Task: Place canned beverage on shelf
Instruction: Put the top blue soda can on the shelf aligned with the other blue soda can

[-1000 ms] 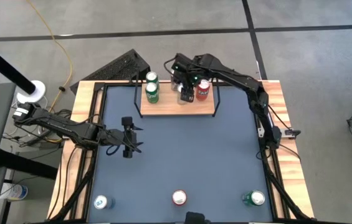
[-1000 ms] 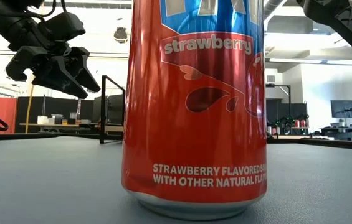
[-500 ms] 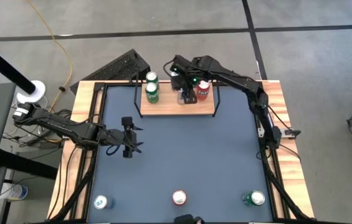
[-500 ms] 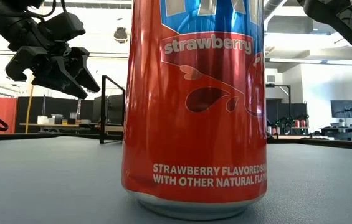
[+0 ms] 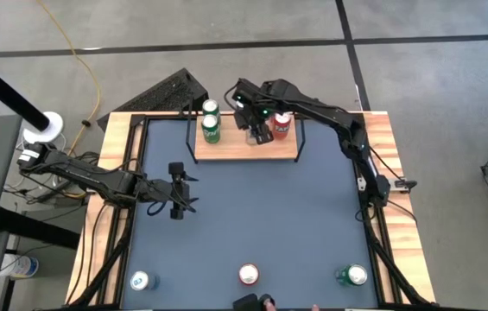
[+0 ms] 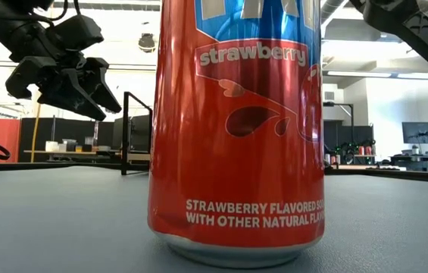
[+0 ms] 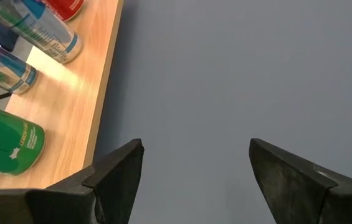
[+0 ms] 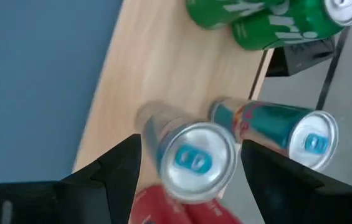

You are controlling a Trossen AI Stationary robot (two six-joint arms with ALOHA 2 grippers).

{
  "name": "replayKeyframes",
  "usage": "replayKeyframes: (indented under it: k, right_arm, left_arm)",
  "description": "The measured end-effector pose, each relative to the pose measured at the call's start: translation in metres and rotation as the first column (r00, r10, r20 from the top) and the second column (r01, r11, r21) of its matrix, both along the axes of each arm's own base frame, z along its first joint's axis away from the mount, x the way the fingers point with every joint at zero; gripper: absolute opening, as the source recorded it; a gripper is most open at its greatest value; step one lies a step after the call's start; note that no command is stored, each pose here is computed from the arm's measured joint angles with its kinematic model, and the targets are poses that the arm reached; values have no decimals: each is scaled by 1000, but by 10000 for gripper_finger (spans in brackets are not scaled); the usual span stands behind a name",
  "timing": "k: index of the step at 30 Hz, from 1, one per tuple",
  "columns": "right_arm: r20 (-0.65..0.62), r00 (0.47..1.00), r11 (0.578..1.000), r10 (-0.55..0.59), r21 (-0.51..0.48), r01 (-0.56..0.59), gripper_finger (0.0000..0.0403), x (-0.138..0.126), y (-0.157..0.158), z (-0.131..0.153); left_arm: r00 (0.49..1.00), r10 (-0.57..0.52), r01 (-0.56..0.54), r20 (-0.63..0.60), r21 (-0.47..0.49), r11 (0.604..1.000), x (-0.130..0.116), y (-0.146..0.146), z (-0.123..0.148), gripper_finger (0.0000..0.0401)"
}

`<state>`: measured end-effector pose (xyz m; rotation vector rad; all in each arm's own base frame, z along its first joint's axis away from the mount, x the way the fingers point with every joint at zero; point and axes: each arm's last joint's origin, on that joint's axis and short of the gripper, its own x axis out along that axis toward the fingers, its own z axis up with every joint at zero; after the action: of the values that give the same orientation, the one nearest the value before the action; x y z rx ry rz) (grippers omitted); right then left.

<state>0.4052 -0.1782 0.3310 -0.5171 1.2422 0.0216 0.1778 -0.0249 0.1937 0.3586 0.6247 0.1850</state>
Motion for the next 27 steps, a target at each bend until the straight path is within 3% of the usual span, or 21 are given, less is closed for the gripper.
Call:
replayKeyframes:
  k: [5, 14, 27]
  right_arm:
    - [-46, 999, 998, -28, -54, 25, 282, 2, -3, -7]
    - [-74, 995, 997, -68, -39, 65, 282, -4, -11, -9]
    - [-2, 986, 982, -167, 88, 167, 282, -10, -30, -11]
  left_arm:
    - [1000, -1, 1, -1, 0, 1000, 0, 0, 0, 282]
    - [1000, -1, 1, -1, -1, 1000, 0, 0, 0, 282]
    - [1000, -1, 1, -1, -2, 1000, 0, 0, 0, 282]
